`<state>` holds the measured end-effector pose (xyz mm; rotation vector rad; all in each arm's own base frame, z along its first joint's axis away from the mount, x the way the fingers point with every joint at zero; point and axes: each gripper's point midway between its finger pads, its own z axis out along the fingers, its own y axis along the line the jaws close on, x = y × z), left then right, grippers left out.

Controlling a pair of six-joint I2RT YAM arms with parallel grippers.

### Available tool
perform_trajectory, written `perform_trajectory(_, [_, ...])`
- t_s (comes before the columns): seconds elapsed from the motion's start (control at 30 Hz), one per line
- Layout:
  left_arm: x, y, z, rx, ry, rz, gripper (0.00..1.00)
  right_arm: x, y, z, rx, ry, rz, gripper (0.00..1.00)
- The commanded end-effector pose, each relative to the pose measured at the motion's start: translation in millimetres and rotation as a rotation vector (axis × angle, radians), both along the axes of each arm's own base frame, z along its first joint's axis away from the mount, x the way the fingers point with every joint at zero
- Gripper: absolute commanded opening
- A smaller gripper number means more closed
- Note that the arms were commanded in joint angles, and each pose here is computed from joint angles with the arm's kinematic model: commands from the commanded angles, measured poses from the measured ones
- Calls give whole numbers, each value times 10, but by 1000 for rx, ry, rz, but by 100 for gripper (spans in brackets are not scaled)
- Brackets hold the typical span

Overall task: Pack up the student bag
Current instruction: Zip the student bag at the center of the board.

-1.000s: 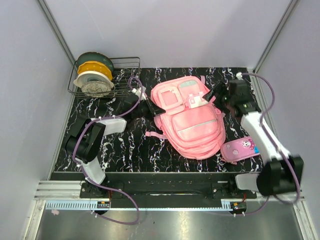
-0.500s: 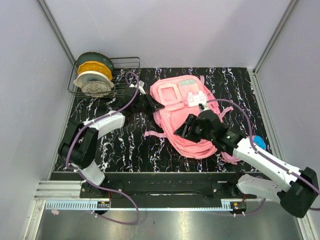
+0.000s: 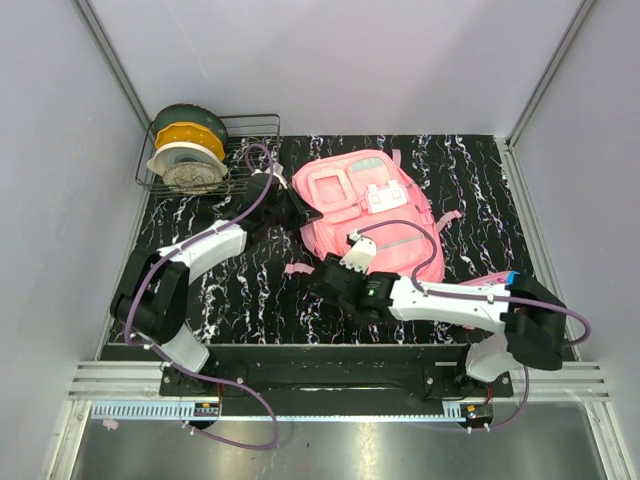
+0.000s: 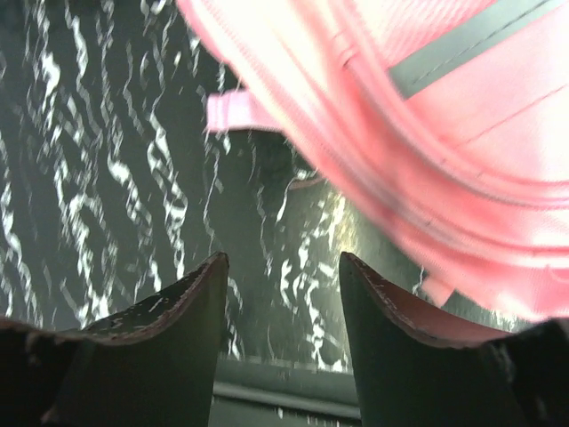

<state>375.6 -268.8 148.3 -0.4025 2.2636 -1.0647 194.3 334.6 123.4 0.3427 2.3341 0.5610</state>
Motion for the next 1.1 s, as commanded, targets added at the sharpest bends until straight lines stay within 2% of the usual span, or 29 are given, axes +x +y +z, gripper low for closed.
perform_trajectory(0.0, [171,6,797,-91,-206,30,0,422,-90,84,-5,-164,-264,58])
perform_trajectory(0.17, [134,23,784,-96,-213,34,0,662,23,-140,-105,-252,-340,56])
perform_trajectory(0.23, [133,25,792,-91,-217,31,0,736,52,-288,-100,-265,-397,53])
perform_trajectory(0.37, [93,29,807,-95,-226,18,0,893,-66,-283,-92,-313,-483,52])
perform_trajectory(0.57, [32,37,748,-97,-228,5,0,1097,-309,-298,-75,-265,-559,51])
perform_trajectory(0.8, [-33,53,778,-103,-249,-7,0,1147,-675,-59,-121,-309,-584,51])
perform_trajectory(0.97, [-82,-45,729,-131,-248,-72,0,1177,-696,36,-193,-303,-516,50])
perform_trajectory(1.07, [-102,-86,719,-143,-237,-98,0,1186,-818,-83,-214,-242,-485,43])
